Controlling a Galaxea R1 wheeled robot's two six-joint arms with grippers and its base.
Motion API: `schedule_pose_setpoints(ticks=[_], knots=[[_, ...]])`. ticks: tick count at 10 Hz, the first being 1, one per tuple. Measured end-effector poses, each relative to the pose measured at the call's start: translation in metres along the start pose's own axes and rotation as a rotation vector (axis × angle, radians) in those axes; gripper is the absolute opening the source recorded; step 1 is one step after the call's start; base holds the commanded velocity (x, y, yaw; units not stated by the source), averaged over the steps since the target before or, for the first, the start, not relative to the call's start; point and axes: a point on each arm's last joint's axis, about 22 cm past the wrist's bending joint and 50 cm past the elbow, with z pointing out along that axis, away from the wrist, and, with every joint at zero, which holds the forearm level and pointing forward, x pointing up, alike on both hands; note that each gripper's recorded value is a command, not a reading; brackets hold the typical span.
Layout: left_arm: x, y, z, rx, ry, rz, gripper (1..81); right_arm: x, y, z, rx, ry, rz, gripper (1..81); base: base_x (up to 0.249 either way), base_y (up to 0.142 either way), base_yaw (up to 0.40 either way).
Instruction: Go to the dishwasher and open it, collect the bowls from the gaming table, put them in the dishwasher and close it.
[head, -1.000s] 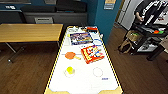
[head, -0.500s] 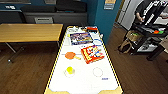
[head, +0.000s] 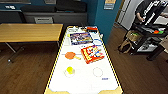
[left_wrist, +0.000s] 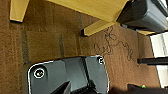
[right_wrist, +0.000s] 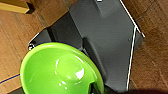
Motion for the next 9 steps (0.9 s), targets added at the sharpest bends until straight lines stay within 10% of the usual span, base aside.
schedule_pose_setpoints(ticks=[9], knots=[[0.223, 0.094, -0.039, -0.084, 0.122, 0.040, 81.1, 0.006, -0.013, 0.007, 0.006, -0.005, -0.015, 1.0, 0.000, 0.000, 0.000]])
